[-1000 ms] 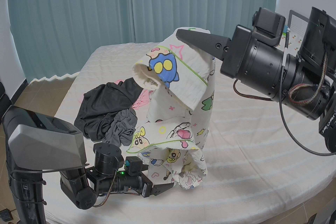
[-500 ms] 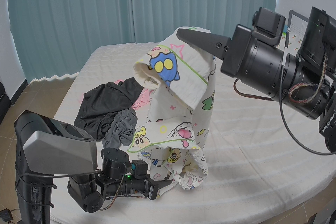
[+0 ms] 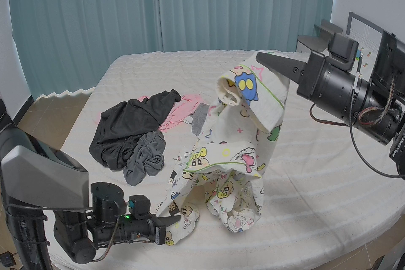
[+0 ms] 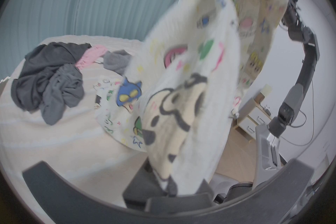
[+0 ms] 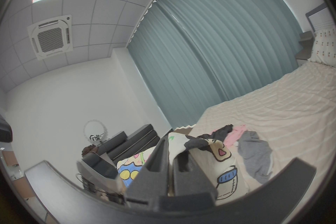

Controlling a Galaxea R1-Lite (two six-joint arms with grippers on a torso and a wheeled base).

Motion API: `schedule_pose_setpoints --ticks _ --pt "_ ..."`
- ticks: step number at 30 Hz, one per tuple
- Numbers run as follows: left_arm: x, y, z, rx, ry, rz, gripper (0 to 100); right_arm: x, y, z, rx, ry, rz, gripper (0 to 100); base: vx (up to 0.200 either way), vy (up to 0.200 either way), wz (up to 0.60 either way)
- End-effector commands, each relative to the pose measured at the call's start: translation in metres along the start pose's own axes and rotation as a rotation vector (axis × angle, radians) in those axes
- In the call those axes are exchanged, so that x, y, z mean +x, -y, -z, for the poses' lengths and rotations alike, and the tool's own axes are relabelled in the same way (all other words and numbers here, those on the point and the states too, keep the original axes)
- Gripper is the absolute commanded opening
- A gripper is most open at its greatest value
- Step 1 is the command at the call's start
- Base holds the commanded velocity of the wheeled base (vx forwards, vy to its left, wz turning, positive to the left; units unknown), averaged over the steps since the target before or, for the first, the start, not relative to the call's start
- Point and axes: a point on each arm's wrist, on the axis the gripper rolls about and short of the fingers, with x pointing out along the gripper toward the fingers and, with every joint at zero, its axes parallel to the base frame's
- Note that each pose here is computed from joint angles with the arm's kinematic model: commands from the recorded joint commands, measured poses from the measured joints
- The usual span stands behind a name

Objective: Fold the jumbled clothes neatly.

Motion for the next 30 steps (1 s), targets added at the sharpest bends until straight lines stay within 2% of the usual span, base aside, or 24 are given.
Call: schedule_pose_setpoints --ticks 1,2,4,5,6,7,8,9,12,13,14,15,16,20,24,27,30 --pt "-0.052 0.007 -0.039 -0.025 0.241 -0.074 0 -0.029 0.036 -0.001 -0.003 0.010 0.155 0 0.000 0.000 0.00" --pt "-0.062 0.007 -0.051 -0.037 0.326 -0.137 0 -0.035 0.048 0.000 -0.001 0.011 0.206 0 0.000 0.000 0.00" --pt "-0.070 0.005 -0.064 -0.037 0.418 -0.200 0 -0.041 0.060 0.001 0.001 0.009 0.257 0 0.000 0.000 0.00" --pt "-0.070 0.005 -0.064 -0.037 0.418 -0.200 0 -0.041 0.060 0.001 0.001 0.009 0.257 0 0.000 0.000 0.00" --pt "-0.079 0.002 -0.084 -0.030 0.526 -0.266 0 -0.045 0.072 0.002 0.005 0.009 0.307 0 0.000 0.000 0.00" --pt "-0.083 0.001 -0.091 -0.026 0.559 -0.287 0 -0.046 0.075 0.001 0.004 0.012 0.323 0 0.000 0.000 0.00" --pt "-0.083 0.001 -0.091 -0.026 0.559 -0.287 0 -0.046 0.075 0.001 0.004 0.012 0.323 0 0.000 0.000 0.00" --pt "-0.090 0.002 -0.110 -0.032 0.618 -0.339 0 -0.047 0.082 0.000 0.003 0.016 0.351 0 0.000 0.000 0.00" --pt "-0.111 0.013 -0.149 -0.041 0.685 -0.405 0 -0.047 0.086 -0.004 -0.002 0.037 0.375 0 0.000 0.000 0.00" --pt "-0.113 0.015 -0.152 -0.042 0.686 -0.407 0 -0.047 0.086 -0.005 -0.002 0.040 0.377 0 0.000 0.000 0.00" --pt "-0.123 0.021 -0.166 -0.047 0.687 -0.424 0 -0.047 0.085 -0.007 -0.006 0.053 0.382 0 0.000 0.000 0.00" --pt "-0.123 0.021 -0.166 -0.047 0.687 -0.424 0 -0.047 0.085 -0.007 -0.006 0.053 0.382 0 0.000 0.000 0.00" --pt "-0.136 0.029 -0.182 -0.052 0.693 -0.438 0 -0.046 0.083 -0.013 -0.013 0.076 0.384 0 0.000 0.000 0.00" --pt "-0.163 0.046 -0.213 -0.064 0.678 -0.463 0 -0.042 0.068 -0.040 -0.045 0.186 0.348 0 0.000 0.000 0.00" --pt "-0.176 0.054 -0.229 -0.067 0.762 -0.498 0 -0.044 0.039 -0.064 -0.071 0.284 0.262 0 0.000 0.000 0.00" --pt "-0.180 0.056 -0.237 -0.070 0.800 -0.511 0 -0.047 0.020 -0.075 -0.078 0.319 0.203 0 0.000 0.000 0.00" --pt "-0.178 0.058 -0.235 -0.091 0.793 -0.492 0 -0.045 0.005 -0.074 -0.070 0.311 0.144 0 0.000 0.000 0.00"
